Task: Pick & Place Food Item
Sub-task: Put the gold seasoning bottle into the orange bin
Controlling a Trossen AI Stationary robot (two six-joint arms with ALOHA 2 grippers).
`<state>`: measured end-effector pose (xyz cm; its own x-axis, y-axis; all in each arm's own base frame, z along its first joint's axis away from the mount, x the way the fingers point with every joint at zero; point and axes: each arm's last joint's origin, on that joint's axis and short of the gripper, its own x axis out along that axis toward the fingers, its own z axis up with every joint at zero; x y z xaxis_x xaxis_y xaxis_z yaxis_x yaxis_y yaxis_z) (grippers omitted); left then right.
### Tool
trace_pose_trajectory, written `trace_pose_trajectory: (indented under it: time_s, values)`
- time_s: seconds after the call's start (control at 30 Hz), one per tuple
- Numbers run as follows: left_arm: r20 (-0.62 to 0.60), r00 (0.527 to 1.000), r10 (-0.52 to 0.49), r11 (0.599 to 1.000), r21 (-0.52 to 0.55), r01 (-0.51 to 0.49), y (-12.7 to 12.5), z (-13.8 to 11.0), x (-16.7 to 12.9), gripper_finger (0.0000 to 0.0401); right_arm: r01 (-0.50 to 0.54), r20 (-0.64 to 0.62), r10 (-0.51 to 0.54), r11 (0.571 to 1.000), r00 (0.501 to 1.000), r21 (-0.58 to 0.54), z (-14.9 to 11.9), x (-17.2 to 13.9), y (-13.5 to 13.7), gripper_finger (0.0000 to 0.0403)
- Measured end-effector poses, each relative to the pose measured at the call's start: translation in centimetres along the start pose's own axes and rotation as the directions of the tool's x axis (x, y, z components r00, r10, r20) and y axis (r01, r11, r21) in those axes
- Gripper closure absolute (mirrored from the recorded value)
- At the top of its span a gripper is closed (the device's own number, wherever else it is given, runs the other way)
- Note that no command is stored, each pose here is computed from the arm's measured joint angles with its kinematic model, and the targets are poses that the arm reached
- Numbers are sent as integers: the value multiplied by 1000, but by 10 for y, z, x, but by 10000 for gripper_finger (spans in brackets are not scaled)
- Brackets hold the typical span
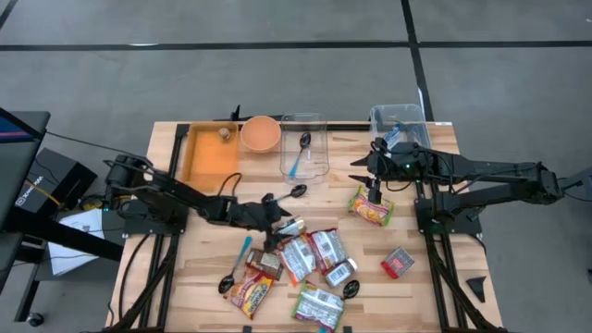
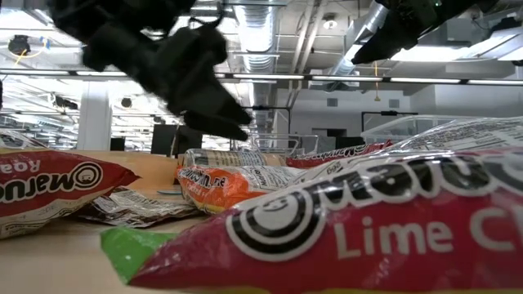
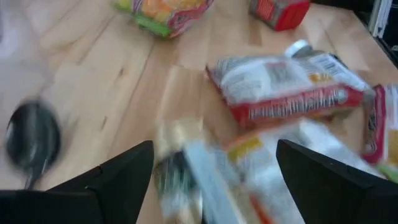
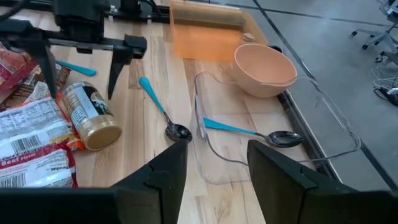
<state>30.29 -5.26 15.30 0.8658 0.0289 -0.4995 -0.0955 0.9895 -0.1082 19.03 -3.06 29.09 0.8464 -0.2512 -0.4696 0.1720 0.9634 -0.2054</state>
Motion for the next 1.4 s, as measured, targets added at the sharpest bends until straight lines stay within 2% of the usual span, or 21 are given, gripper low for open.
trace_pose_trajectory:
  time_s: [0.27, 0.37, 0.6, 0.73, 0.9, 1.1, 1.4]
  values:
    - [-191, 979, 68, 995, 80, -53, -3, 41, 24, 67, -1, -4, 1, 1000, 1000, -1, 0, 0, 0, 239]
    - [-263, 963, 63, 992, 120, -33, -7, 56, 28, 67, -1, -4, 1, 1000, 1000, -1, 0, 0, 0, 239]
    - [-430, 901, 62, 997, 63, -38, -2, 86, 37, 67, -6, -6, 6, 1000, 1000, -2, -1, 0, 1, 239]
    - [-489, 871, 46, 999, 30, -36, 4, 88, 51, 67, -6, -7, 6, 1000, 1000, -2, -1, 0, 1, 239]
    - [-580, 811, 71, 997, 33, -64, 11, 77, 66, 67, -6, -10, 6, 1000, 1000, -3, -1, 0, 1, 239]
    - [-614, 788, 48, 999, 10, -54, 13, 68, 74, 67, -7, -11, 7, 1000, 1000, -3, -1, 0, 1, 239]
    - [-618, 785, 51, 997, -20, -80, 20, 67, 77, 68, -7, -10, 7, 1000, 1000, -3, -1, 0, 1, 239]
